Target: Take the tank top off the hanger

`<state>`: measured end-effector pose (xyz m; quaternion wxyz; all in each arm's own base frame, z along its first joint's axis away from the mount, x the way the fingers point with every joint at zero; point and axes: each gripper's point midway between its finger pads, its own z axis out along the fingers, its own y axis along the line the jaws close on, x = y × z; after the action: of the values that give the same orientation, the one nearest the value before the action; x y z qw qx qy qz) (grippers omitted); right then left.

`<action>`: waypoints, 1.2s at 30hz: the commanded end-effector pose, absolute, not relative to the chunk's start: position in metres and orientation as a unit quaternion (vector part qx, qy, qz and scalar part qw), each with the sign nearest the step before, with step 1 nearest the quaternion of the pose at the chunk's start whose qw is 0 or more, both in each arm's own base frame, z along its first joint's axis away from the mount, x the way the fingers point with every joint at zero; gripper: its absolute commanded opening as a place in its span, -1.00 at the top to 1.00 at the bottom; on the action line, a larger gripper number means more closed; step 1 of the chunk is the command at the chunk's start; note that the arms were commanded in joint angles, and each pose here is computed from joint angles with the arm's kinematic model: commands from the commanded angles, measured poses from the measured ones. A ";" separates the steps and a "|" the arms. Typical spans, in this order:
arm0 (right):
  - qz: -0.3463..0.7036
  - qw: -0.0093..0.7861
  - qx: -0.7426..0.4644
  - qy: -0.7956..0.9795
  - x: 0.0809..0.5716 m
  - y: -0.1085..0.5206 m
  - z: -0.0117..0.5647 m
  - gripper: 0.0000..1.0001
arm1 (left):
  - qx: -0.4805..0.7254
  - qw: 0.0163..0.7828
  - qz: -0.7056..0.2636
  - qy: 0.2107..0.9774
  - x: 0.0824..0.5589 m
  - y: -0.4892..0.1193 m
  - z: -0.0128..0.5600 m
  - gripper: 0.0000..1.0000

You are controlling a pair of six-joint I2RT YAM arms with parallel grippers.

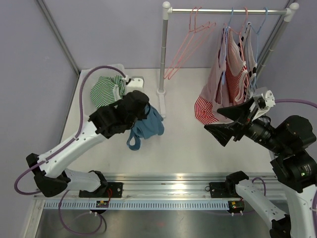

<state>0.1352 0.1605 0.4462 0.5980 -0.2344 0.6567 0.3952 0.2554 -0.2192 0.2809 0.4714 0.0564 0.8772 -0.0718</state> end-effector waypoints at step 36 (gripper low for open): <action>0.266 0.661 -0.044 0.701 0.179 0.097 0.441 -0.99 | -0.164 0.546 0.012 0.822 0.480 0.020 0.406 -0.98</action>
<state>0.1636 0.1079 0.4353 0.6475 -0.0878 0.7004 0.2874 0.4988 0.0170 0.3569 0.4969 -0.1675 0.8513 0.0184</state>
